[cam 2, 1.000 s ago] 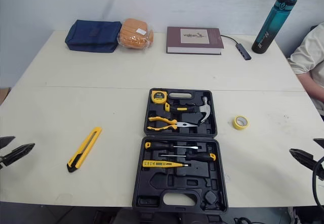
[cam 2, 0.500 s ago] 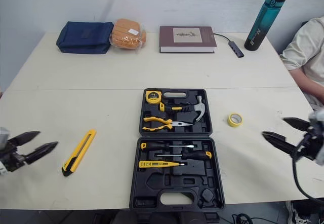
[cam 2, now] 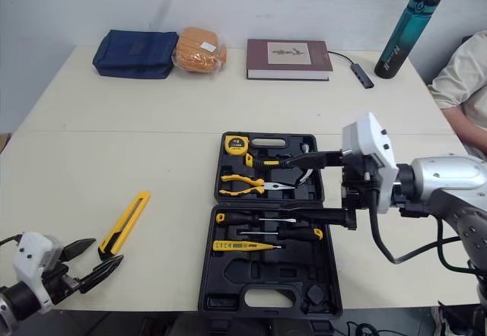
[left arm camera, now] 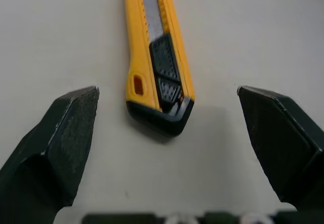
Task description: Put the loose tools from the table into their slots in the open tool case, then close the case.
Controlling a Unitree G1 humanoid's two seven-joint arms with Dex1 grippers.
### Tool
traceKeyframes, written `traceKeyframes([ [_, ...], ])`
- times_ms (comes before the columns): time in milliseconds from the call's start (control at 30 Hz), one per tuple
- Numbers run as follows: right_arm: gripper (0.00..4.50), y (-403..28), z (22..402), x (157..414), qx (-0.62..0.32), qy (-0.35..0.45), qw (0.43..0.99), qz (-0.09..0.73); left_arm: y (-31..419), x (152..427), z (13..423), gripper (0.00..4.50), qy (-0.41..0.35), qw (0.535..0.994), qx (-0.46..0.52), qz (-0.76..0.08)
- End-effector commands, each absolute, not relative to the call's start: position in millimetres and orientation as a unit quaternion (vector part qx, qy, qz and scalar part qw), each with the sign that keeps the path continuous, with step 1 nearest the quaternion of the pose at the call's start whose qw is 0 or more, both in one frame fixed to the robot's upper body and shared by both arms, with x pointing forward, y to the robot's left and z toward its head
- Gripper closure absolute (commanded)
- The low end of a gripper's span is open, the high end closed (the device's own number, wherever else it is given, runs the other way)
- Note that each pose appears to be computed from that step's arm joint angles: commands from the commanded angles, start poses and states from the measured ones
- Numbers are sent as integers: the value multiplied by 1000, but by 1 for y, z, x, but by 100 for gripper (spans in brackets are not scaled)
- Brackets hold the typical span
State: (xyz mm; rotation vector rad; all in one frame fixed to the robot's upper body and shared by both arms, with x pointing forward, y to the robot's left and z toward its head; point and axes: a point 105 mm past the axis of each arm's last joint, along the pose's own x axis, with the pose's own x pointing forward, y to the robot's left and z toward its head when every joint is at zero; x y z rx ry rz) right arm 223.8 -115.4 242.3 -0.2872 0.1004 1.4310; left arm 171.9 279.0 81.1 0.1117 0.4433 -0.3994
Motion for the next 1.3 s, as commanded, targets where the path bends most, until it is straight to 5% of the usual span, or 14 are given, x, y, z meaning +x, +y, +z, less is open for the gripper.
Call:
traceKeyframes([
  [33, 0, -104, 249, 216, -137, 28, 714, 686, 278, 181, 82, 7, 209, 957, 76, -187],
  [333, 0, -98, 243, 217, -148, 25, 696, 703, 281, 203, 62, 7, 229, 958, 67, -162],
  [467, 0, -99, 241, 218, -148, 22, 702, 696, 273, 203, 54, 128, 240, 952, 55, -182],
  [600, 0, -100, 240, 218, -150, 24, 705, 693, 270, 206, 54, 308, 240, 952, 46, -185],
  [633, 0, -101, 239, 218, -151, 25, 706, 691, 271, 208, 57, 316, 234, 954, 46, -184],
  [933, 0, -117, 230, 211, -151, 58, 725, 670, 232, 222, 126, 315, 173, 918, 118, -338],
  [1300, 0, -151, 199, 184, -154, 156, 759, 613, 139, 215, 149, 315, 168, 768, 182, -591],
])
